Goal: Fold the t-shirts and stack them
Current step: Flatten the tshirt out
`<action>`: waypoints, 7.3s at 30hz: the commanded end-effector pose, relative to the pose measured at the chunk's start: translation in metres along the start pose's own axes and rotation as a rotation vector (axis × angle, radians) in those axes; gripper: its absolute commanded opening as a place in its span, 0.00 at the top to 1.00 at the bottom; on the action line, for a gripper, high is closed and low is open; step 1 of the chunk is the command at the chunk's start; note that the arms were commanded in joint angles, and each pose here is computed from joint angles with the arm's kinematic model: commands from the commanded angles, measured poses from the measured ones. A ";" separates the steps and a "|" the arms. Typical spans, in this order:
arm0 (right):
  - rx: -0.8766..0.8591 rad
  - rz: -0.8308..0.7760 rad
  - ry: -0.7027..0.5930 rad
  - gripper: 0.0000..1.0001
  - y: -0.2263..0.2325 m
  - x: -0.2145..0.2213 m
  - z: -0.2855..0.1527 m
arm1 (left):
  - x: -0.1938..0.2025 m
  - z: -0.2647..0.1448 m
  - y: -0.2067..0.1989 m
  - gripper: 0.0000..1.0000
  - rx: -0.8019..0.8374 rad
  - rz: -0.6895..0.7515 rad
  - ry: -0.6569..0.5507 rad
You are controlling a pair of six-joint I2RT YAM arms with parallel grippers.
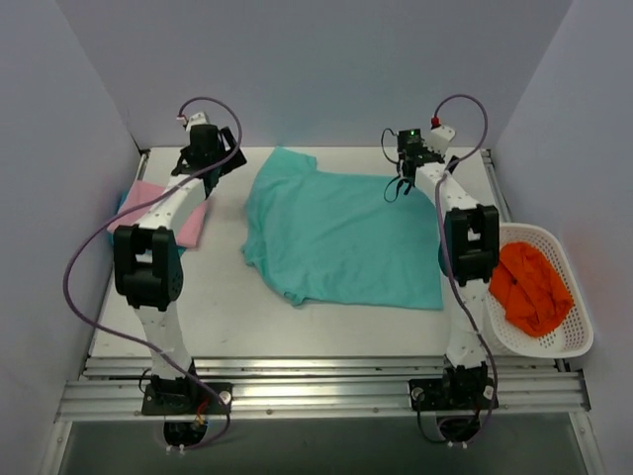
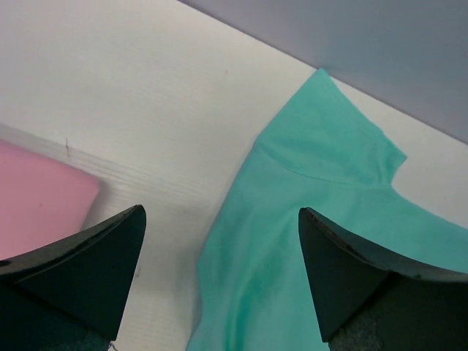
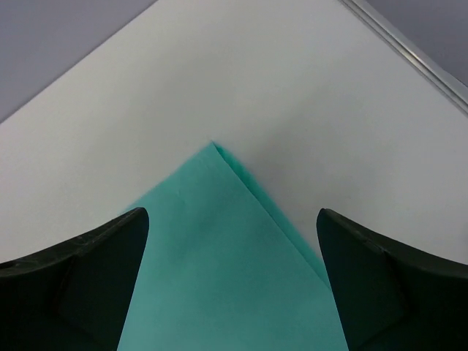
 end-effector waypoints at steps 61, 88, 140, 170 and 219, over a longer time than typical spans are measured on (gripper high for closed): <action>-0.682 -0.295 0.020 0.12 0.000 0.267 -0.405 | 0.247 -0.126 0.063 0.98 -0.049 -0.149 0.191; -0.658 -0.192 -0.044 0.11 -0.040 0.219 -0.404 | 0.178 0.001 -0.154 0.09 0.381 0.014 0.464; -0.632 -0.119 -0.089 0.11 -0.067 0.189 -0.394 | 0.231 -0.080 -0.021 0.04 0.262 -0.129 0.210; -0.617 -0.133 -0.063 0.12 -0.062 0.196 -0.378 | 0.204 -0.092 -0.019 0.77 0.193 -0.128 0.125; -0.586 -0.115 0.057 0.00 -0.152 0.202 -0.315 | 0.198 -0.316 0.108 0.06 -0.034 -0.158 0.210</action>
Point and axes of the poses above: each gripper's point midway between its finger pads, its own z axis out along the fingers, its own y axis along the line the jaws close on, x = y × z, the point moved 5 cm from there along -z, back along the fingers, and after that the axes turned 8 degrees about -z, right-handed, at the moved point
